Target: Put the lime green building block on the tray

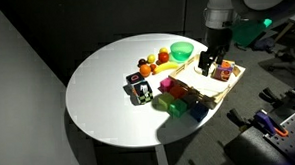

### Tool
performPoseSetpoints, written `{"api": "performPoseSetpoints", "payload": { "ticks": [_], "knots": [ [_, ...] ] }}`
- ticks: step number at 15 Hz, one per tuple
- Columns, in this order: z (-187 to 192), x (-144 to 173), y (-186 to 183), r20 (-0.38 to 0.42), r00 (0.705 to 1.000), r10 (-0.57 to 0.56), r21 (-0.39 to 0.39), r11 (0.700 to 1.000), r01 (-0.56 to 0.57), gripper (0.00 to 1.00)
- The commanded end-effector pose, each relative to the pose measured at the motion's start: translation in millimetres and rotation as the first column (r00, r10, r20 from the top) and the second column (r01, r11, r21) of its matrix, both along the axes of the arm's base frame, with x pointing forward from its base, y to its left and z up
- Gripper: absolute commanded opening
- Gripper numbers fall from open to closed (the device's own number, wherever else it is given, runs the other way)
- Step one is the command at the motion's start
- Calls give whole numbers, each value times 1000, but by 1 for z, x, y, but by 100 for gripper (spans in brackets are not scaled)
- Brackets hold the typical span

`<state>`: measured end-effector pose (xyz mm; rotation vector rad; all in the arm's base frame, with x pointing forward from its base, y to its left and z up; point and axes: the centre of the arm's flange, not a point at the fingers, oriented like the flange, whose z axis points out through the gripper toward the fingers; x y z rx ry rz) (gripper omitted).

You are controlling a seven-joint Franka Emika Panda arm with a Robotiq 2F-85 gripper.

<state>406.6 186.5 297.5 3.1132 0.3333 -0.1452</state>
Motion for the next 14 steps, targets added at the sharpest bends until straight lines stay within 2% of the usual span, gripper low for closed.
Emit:
{"api": "performPoseSetpoints", "payload": {
  "ticks": [1,7,14],
  "knots": [
    [-11,9,25,-4,1000,10,9,1000,-9,100],
    [-41,5,64,-10,997,74,32,997,-73,100],
    [-70,17,96,20,997,76,58,995,-77,100]
  ]
}}
